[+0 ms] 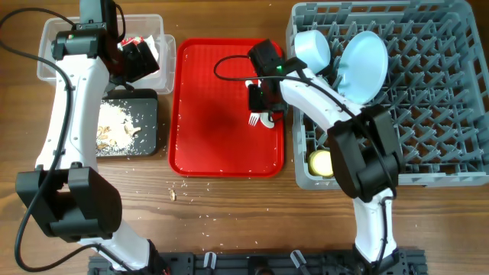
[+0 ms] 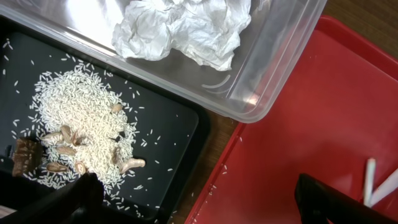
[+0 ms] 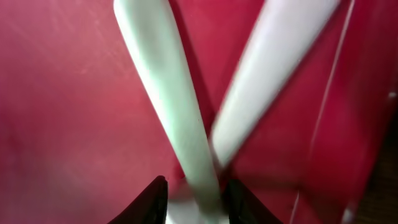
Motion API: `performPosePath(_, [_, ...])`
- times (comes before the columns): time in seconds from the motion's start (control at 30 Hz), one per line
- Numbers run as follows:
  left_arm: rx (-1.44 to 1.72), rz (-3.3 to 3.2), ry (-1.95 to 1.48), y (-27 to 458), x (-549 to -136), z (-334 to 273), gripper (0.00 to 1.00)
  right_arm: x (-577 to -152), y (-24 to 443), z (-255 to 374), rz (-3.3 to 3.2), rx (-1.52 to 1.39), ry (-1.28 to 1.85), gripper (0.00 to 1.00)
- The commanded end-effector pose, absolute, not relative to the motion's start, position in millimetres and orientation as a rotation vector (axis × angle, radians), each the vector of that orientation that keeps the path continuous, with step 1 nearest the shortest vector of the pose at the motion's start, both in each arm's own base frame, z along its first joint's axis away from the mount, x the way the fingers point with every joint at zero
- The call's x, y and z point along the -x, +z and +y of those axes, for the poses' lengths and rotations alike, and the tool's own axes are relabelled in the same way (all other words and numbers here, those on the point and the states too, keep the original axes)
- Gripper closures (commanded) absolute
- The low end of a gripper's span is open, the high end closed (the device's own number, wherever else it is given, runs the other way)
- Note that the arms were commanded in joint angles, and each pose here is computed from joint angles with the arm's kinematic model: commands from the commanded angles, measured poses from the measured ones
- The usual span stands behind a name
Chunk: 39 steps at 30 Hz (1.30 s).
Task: Sort waste into correct bins and load items into the dishwasher rack
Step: 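Grasp the white plastic spoon on the red tray with the right gripper, then carry the spoon to the dish rack and release it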
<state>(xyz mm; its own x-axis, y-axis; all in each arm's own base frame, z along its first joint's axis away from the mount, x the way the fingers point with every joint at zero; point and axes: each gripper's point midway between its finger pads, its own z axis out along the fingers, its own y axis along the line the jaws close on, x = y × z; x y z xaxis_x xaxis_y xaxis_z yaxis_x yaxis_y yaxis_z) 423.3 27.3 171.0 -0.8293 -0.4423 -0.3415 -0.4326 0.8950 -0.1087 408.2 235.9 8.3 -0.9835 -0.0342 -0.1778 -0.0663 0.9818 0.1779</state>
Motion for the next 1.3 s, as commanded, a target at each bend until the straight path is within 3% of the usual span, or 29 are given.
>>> performPosePath(0.0, [0.642,2.665,-0.027,182,-427,30,0.0,-409,-3,236,2.98,0.063,0.266,0.67])
performPosePath(0.1, [0.642,2.666,-0.027,182,-427,30,0.0,-409,-2,236,2.981,0.081,0.267,0.69])
performPosePath(0.2, [0.642,2.666,-0.027,182,-427,30,0.0,-410,-2,237,2.978,0.078,0.27,0.85])
performPosePath(0.27, [0.642,2.666,-0.027,182,-427,30,0.0,-411,-1,237,2.975,0.077,0.273,0.9])
performPosePath(0.6, [0.642,2.666,-0.027,182,-427,30,0.0,-414,14,238,2.97,0.082,0.264,0.96])
performPosePath(0.73, [0.642,2.666,-0.027,182,-427,30,0.0,-416,56,241,2.916,0.139,0.308,0.96])
performPosePath(0.97, [0.642,2.666,-0.027,182,-427,30,0.0,-395,192,226,2.718,0.236,0.377,0.96])
performPosePath(1.1, [0.642,2.666,-0.027,182,-427,30,0.0,-378,240,163,2.675,0.026,0.236,0.96])
performPosePath(1.17, [0.642,2.666,-0.027,182,-427,30,0.0,-363,252,88,2.669,-0.372,0.051,0.96])
performPosePath(1.27, [0.642,2.666,-0.027,182,-427,30,0.0,-347,244,29,2.653,-0.735,-0.11,0.96])
